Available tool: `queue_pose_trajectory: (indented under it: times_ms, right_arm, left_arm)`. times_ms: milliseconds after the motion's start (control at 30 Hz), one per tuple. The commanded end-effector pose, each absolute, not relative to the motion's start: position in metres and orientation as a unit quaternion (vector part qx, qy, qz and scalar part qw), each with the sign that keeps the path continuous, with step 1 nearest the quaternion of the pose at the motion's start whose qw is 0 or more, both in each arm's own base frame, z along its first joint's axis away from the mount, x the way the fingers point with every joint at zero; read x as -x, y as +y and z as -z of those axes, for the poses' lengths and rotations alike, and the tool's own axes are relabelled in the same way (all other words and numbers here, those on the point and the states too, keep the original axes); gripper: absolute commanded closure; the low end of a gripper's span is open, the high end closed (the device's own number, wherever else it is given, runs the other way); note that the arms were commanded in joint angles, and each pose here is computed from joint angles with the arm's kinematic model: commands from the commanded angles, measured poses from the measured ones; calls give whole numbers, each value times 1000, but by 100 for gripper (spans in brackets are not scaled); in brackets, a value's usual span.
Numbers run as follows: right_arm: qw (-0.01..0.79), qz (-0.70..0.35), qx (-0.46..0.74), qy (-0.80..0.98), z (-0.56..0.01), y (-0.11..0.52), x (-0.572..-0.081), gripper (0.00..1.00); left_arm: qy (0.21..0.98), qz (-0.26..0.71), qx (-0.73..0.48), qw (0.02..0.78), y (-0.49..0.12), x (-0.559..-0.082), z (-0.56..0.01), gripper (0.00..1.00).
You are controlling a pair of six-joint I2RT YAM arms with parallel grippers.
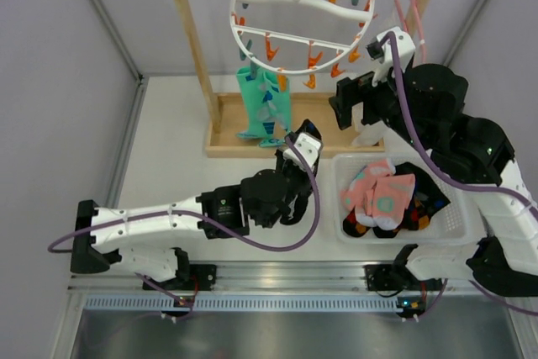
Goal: Remove the socks clipped to the hanger
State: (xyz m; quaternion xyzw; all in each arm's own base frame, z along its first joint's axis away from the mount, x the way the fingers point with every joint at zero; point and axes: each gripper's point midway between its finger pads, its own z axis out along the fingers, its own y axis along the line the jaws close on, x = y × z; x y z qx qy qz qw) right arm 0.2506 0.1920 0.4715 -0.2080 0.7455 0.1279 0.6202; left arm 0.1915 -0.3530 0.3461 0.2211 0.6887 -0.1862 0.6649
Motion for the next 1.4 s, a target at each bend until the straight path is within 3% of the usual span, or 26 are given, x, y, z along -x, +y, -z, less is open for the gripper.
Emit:
queue_pose_trajectory:
  times_ms: [0, 367, 600, 867, 1367]
  right_arm:
    - [640, -117, 155, 744, -480, 162, -247, 0]
    - [690, -78, 47, 718, -494, 94, -229, 1]
    - [704, -59, 9, 707, -501, 64, -216, 0]
    - [700, -56, 9, 712, -488, 60, -213, 0]
    - [696, -62, 13, 716, -470, 62, -211, 1]
  left_arm:
    - [657, 282, -221, 663, -364, -172, -402, 100]
    - [627, 323, -244, 666, -419, -170, -454, 100]
    - [638, 334, -246, 648, -458, -180, -442, 100]
    - [692, 335, -255, 586, -502, -215, -358, 100]
    - [771, 318, -275, 478, -541, -212, -216, 100]
